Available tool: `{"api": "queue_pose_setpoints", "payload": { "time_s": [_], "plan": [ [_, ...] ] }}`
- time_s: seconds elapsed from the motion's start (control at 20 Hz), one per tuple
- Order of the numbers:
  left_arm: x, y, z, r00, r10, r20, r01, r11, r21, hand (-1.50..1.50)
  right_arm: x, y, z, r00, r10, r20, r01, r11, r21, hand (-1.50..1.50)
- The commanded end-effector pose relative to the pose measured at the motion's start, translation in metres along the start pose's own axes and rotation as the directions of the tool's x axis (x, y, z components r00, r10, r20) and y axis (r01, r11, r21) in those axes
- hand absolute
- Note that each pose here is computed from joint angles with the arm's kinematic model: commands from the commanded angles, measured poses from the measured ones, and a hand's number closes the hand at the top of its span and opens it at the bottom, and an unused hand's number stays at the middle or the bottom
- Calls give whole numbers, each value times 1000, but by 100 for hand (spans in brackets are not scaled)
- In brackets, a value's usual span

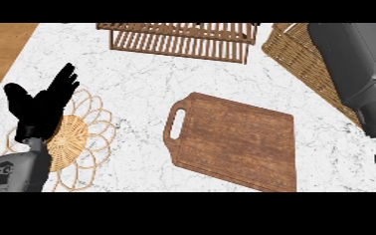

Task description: Pick the bell pepper from the cutting board and place it in the basket

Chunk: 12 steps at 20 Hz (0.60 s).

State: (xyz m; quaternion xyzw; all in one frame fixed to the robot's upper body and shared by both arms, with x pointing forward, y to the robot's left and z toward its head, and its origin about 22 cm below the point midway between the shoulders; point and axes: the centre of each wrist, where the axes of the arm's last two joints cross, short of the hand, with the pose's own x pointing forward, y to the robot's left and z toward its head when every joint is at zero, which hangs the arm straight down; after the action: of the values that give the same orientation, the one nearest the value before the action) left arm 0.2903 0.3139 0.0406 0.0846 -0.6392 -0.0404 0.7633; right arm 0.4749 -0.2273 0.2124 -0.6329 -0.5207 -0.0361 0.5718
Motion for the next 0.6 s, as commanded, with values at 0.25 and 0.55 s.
{"api": "queue_pose_setpoints", "payload": {
  "time_s": [0.25,0.55],
  "plan": [
    [3,10,0,1000,-19,12,19,1000,-4,0,-59,17,-13,997,-73,-37,72,997,-32,150],
    [9,-5,-7,1000,-3,7,3,1000,-20,0,-96,17,-30,984,-48,-171,28,993,-117,-150]
  ]
}}
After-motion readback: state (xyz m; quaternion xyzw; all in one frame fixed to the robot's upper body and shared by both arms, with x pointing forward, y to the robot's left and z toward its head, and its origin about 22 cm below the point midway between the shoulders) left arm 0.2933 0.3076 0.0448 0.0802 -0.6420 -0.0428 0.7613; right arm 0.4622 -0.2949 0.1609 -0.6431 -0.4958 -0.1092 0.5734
